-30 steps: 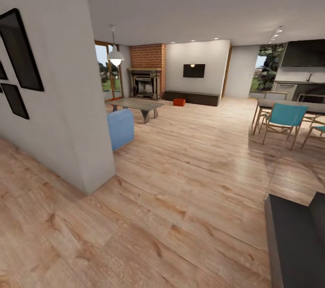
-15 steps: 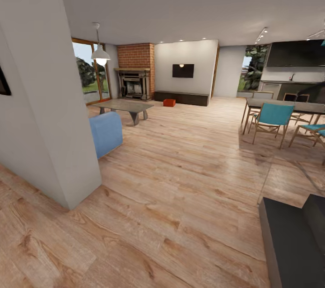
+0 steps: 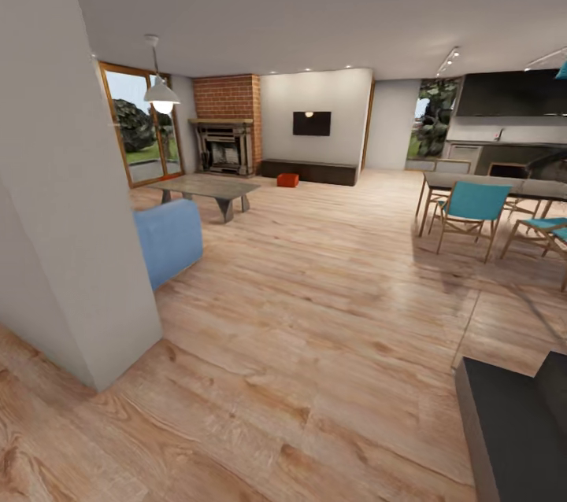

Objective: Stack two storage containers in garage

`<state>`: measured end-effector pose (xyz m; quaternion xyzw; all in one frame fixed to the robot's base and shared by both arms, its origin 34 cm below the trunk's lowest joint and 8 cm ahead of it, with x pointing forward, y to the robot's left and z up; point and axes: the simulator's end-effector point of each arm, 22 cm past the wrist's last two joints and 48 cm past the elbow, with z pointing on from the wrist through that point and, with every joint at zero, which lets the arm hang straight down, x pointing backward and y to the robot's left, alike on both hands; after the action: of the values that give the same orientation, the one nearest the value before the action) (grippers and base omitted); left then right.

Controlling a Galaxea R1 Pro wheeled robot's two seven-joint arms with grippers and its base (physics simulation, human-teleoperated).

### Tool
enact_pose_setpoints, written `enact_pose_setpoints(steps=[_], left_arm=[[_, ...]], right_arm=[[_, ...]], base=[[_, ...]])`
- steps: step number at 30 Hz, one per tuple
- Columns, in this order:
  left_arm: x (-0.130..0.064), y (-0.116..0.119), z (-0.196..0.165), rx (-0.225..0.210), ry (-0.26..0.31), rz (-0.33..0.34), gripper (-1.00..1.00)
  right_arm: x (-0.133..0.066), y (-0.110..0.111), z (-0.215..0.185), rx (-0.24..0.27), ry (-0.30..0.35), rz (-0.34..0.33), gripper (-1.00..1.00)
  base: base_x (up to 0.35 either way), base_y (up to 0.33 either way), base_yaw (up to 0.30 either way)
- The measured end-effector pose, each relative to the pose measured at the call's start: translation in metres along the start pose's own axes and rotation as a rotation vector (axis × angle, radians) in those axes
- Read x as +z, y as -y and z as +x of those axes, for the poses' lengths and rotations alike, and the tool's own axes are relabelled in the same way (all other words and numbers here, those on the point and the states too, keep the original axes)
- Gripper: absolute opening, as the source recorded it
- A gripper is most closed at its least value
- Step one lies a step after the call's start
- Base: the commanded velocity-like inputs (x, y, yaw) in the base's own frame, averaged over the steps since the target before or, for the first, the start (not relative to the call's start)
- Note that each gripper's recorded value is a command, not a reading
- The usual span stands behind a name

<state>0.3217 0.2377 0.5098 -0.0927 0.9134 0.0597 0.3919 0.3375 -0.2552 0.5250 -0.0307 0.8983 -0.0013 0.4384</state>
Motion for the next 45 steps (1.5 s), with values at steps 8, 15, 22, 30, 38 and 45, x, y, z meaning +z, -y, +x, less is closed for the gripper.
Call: enact_pose_setpoints(steps=[8, 15, 22, 30, 38, 45], left_arm=[[0.0000, -0.0004, 0.0000, 0.000, 0.000, -0.001, 1.00], [-0.0001, 0.0000, 0.0000, 0.000, 0.000, -0.001, 1.00], [-0.0001, 0.0000, 0.0000, 0.000, 0.000, -0.001, 1.00], [-0.0001, 0.0002, 0.0000, 0.000, 0.000, 0.000, 1.00], [-0.0001, -0.0001, 0.0000, 0.000, 0.000, -0.001, 1.00], [0.0001, -0.0008, -0.0001, 0.001, 0.000, -0.001, 1.00]], right_arm=[[0.0000, -0.0009, 0.0000, -0.002, 0.000, -0.003, 1.00], [0.0000, -0.0009, 0.0000, -0.002, 0.000, -0.003, 1.00], [0.0000, -0.0007, 0.0000, -0.002, 0.000, -0.002, 1.00], [0.0000, -0.0008, -0.0001, -0.002, 0.000, -0.003, 1.00], [0.0000, -0.0010, -0.0001, -0.002, 0.000, -0.004, 1.00], [0.0000, -0.0010, 0.0000, -0.003, 0.000, -0.004, 1.00]], base=[[0.326, 0.000, -0.221], [0.326, 0.000, -0.016], [0.326, 0.000, -0.001], [0.326, 0.000, 0.000], [0.326, 0.000, 0.000], [0.326, 0.018, 0.000]])
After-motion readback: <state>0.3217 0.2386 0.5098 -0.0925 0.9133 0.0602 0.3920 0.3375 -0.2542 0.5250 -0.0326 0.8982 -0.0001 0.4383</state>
